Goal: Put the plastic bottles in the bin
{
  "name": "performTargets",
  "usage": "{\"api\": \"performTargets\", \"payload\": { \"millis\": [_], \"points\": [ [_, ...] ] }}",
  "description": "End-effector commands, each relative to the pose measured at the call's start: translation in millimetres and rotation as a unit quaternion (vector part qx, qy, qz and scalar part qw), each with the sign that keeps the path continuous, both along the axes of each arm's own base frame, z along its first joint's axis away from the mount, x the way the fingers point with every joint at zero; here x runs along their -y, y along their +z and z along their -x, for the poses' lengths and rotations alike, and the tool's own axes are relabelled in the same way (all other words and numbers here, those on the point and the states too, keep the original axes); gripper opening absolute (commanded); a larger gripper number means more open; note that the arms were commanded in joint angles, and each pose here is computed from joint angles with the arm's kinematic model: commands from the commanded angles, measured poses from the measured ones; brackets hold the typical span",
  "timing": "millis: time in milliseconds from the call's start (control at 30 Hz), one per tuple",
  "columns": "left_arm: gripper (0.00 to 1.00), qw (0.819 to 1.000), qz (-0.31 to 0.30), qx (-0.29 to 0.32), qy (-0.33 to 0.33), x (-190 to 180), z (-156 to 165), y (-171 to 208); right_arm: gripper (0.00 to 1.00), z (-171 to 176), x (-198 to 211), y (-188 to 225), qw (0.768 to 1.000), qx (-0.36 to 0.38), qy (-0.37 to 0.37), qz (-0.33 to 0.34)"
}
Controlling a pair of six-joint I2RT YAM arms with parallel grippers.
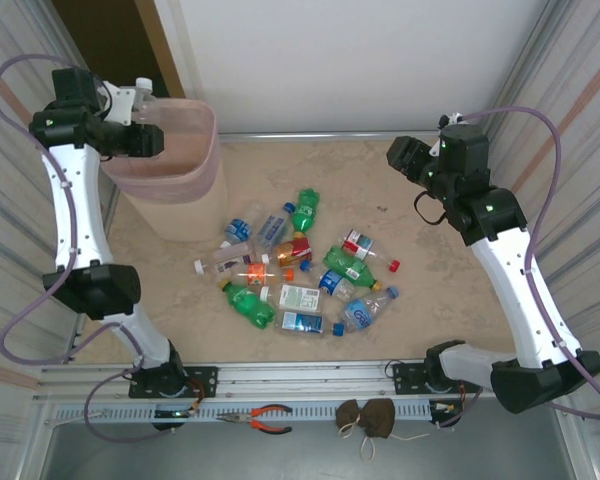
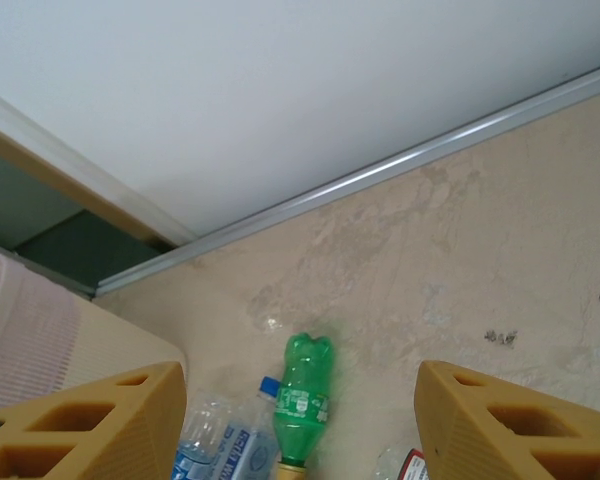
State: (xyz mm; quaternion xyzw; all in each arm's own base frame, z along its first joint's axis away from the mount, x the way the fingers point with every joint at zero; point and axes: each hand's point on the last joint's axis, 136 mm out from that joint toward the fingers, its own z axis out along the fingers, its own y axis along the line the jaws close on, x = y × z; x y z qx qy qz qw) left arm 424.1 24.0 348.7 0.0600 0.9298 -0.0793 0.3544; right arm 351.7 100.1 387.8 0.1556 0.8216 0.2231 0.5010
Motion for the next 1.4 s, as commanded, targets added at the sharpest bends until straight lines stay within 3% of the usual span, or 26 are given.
{"api": "performTargets", "payload": {
  "millis": [0, 367, 800, 1100, 1367],
  "points": [
    [0.54, 0.999, -0.031, -0.022, 0.02, -14, -3, -11, 0.6, -3, -1, -2, 1.0, 0.002, 0.009, 0.004],
    [0.56, 0.994, -0.026, -0.106, 0.018, -23, -32, -82, 0.61, -5, 0, -15, 1.0, -0.014, 0.006, 0.011],
    [0.63, 0.981, -0.009, -0.192, 0.024, -23, -39, -163, 0.61, -7, 5, -29, 0.999, -0.028, -0.002, 0.015],
    [0.73, 0.981, -0.003, -0.196, 0.017, -14, -42, -170, 0.61, -10, 5, -50, 0.998, -0.06, -0.002, 0.021],
    [0.75, 0.984, 0.006, -0.179, 0.013, -7, -41, -157, 0.62, -5, 7, -85, 0.992, -0.122, -0.012, 0.016]
  ]
}}
